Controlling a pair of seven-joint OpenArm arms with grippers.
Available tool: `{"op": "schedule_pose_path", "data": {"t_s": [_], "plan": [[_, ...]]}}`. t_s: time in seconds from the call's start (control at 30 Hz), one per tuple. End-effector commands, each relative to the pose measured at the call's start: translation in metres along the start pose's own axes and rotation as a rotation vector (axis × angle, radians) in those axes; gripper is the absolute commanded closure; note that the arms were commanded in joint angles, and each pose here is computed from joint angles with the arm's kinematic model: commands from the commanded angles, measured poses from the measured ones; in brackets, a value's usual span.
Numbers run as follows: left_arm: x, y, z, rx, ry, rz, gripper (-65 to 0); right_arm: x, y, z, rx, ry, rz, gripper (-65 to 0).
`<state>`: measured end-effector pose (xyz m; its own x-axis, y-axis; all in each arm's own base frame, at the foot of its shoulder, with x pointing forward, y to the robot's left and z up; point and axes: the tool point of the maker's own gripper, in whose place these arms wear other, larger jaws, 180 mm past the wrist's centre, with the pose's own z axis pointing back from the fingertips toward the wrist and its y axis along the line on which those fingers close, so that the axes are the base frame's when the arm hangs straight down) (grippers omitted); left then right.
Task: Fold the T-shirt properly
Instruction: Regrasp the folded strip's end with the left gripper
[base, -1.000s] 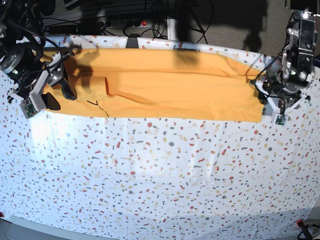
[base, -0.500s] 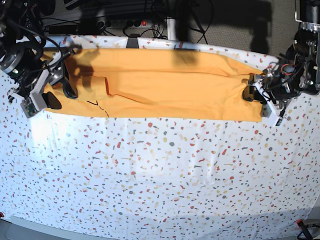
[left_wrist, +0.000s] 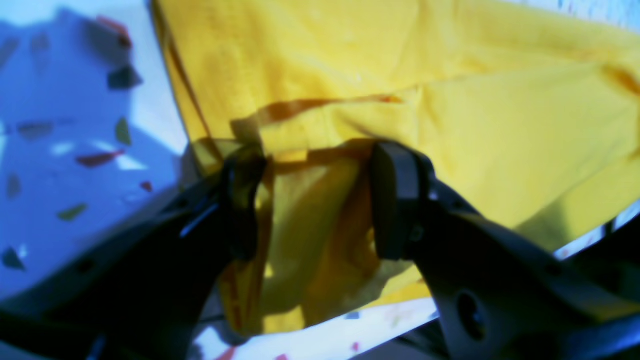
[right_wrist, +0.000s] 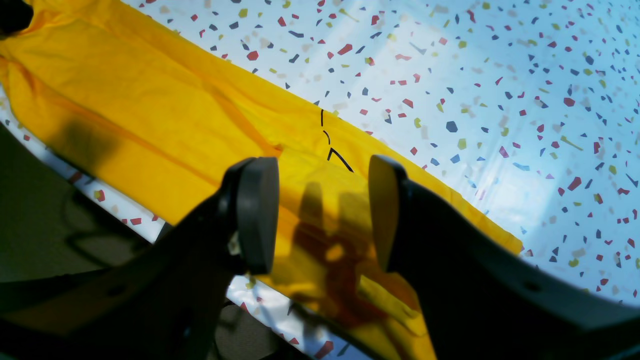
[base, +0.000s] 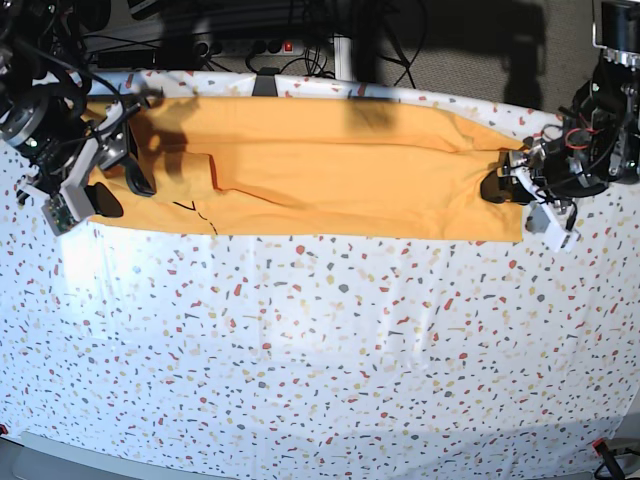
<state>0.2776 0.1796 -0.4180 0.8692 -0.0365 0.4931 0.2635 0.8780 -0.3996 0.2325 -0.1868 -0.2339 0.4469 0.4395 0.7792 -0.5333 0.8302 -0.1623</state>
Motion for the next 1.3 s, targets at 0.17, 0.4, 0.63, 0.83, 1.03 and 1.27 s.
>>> {"op": "schedule_pose_path", "data": {"t_s": [0.17,0.4,0.63,0.83,1.03,1.27], "plan": [[0.03,0.017,0.012,0.08,-0.013,-0.074,-32.6,0.009,-0.001,0.003,-0.003,-0.031,0.023,-29.1],[0.051,0.033,0.034,0.108,-0.042,-0.094,-32.7,0.008,-0.001,0.003,-0.003,-0.024,0.024,-29.1],[0.056,0.045,0.052,0.076,-0.062,-0.054,-32.6,0.008,-0.001,0.003,-0.003,-0.023,0.023,-29.1],[0.031,0.035,0.048,-0.136,-0.023,0.087,-32.6,0.005,-0.001,0.003,-0.003,-0.006,0.023,-29.1],[0.033,0.035,0.048,-0.215,-0.05,0.168,-32.6,0.006,0.002,0.003,0.013,-0.012,0.016,-29.1],[0.021,0.02,0.029,-0.269,-0.041,0.176,-32.6,0.007,0.004,0.003,0.023,-0.016,0.011,-29.1]]}}
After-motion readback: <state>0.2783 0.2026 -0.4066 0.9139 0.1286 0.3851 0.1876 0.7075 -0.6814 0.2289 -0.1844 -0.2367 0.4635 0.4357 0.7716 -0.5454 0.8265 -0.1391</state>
